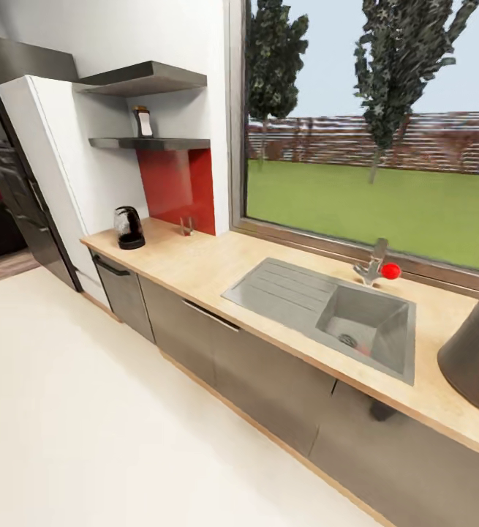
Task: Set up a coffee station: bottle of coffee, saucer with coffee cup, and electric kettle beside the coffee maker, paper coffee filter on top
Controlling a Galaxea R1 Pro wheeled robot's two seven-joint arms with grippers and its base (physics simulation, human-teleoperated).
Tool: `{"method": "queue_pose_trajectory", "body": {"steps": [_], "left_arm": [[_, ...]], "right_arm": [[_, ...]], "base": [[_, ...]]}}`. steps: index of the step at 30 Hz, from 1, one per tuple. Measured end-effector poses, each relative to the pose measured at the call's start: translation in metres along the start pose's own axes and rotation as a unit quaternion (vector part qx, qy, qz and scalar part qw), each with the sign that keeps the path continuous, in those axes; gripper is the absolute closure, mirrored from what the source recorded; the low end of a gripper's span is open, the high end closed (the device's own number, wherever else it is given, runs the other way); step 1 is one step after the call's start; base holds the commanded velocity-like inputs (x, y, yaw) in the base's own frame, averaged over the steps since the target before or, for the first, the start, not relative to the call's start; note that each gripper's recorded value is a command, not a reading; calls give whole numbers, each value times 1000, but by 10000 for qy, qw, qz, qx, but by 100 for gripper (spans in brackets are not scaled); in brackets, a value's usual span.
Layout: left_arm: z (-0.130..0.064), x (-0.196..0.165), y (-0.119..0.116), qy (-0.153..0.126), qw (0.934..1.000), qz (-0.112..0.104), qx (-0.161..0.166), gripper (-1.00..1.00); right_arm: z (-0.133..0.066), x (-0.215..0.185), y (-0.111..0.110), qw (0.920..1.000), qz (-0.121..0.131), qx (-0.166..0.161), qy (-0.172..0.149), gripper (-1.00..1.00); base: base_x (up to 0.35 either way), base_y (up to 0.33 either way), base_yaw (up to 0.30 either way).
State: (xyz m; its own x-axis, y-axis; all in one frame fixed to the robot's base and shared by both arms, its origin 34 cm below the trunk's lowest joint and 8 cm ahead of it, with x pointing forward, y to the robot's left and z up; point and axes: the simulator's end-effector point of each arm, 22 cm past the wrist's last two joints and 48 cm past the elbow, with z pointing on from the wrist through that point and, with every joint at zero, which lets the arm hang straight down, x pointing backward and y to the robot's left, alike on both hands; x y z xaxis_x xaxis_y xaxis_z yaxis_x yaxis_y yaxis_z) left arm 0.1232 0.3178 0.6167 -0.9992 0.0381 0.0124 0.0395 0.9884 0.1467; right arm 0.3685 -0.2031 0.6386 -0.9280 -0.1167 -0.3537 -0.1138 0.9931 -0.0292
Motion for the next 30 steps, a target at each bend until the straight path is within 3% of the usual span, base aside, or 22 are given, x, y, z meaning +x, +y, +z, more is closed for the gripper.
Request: {"method": "queue_pose_trajectory", "body": {"steps": [16, 30], "left_arm": [[0, -4, 0, -49, 10000, -7, -1, -100], [-1, -13, 1, -164, 9999, -29, -6, -100]], "right_arm": [[-1, -4, 0, 10000, 5, 0, -46, -100], [-4, -13, -2, 9999, 3, 15, -148, -100]], "base": [[315, 133, 229], [325, 136, 24]]}}
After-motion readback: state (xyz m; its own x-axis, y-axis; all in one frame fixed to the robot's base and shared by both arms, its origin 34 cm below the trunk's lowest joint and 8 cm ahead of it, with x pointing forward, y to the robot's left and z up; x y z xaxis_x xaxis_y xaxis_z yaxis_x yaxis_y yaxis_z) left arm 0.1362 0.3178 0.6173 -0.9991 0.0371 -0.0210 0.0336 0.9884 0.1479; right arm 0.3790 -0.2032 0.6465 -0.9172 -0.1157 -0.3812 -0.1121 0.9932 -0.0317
